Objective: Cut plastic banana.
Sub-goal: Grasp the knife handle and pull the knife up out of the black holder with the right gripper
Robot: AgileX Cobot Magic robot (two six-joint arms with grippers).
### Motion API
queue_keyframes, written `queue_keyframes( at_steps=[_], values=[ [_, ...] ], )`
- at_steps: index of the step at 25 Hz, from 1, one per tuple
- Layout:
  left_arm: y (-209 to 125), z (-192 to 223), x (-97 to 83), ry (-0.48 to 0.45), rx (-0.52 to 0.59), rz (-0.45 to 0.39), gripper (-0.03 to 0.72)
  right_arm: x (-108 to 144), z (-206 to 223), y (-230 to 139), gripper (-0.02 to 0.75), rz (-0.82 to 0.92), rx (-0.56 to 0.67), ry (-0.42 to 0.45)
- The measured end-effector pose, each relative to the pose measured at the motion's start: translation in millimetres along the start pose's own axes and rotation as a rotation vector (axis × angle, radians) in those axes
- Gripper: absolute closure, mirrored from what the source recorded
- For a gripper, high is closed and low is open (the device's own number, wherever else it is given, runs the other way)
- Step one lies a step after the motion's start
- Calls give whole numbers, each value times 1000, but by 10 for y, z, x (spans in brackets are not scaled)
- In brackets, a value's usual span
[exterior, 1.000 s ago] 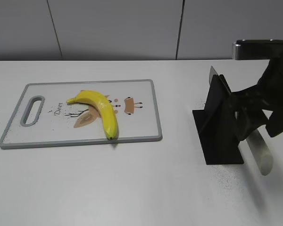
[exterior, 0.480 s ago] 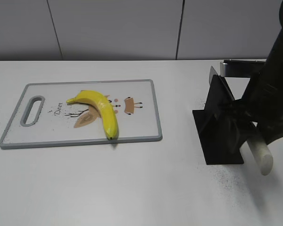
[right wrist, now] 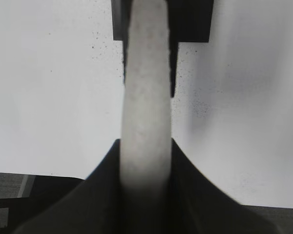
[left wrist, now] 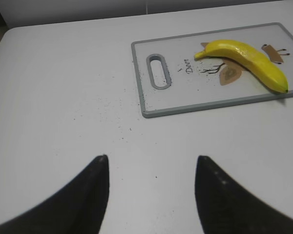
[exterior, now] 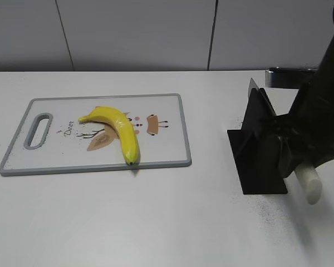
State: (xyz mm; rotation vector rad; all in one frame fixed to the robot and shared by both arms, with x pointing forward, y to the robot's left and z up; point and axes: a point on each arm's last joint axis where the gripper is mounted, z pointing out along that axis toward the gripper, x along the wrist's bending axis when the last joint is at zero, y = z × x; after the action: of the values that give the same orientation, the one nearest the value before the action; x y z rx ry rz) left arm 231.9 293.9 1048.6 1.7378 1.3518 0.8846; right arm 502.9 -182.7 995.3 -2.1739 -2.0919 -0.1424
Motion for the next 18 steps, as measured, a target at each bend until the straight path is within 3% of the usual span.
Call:
queue_keyframes(
  at_steps=[18],
  values=[
    [0,0,-2,-2,0,8,144,9,-787,-224,552,-84,-255,75]
  ],
)
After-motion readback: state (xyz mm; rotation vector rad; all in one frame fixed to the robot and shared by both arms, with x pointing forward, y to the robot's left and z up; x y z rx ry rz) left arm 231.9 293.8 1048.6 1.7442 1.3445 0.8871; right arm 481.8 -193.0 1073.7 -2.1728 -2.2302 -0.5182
